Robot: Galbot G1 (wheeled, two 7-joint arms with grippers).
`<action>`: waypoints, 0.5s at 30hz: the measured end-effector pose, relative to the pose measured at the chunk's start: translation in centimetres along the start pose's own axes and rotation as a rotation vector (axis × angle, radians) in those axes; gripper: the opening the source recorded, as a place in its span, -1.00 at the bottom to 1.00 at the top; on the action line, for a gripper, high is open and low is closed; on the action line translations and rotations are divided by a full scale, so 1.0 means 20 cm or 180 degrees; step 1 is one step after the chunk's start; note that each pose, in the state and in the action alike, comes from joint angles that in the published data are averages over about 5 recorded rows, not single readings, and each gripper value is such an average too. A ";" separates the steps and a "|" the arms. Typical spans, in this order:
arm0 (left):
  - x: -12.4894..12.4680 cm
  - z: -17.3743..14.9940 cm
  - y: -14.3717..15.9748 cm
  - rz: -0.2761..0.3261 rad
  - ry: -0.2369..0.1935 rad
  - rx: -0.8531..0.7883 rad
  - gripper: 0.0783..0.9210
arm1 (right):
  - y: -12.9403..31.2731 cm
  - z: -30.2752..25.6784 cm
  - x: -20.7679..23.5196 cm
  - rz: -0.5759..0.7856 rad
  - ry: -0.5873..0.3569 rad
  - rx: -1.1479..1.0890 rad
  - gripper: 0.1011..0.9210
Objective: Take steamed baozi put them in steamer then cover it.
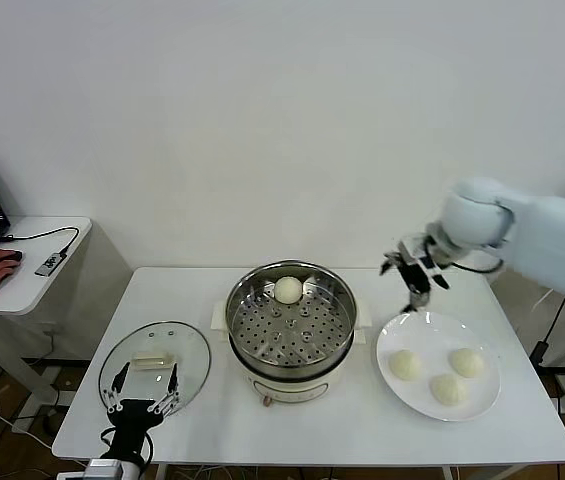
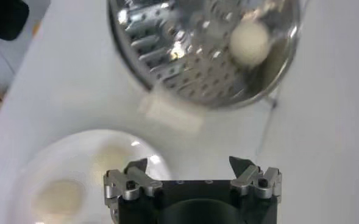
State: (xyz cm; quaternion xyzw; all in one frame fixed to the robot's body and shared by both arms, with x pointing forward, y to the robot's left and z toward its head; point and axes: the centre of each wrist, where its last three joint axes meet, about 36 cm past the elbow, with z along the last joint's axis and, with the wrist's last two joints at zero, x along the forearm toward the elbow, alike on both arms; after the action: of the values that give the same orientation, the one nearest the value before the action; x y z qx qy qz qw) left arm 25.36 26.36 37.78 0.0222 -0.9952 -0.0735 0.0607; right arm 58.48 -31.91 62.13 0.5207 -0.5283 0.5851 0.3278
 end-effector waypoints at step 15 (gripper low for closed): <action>0.02 0.02 0.02 -0.0050 0.0060 -0.0031 0.77 | 0.22 0.19 -0.36 -0.0184 0.0150 -0.0265 0.76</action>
State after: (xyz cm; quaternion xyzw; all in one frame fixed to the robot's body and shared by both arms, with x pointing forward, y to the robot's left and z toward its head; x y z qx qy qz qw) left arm 24.89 26.84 37.57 0.0304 -0.9940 -0.0786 0.0696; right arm 57.14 -35.37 53.66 0.5077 -0.5291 0.5649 0.3783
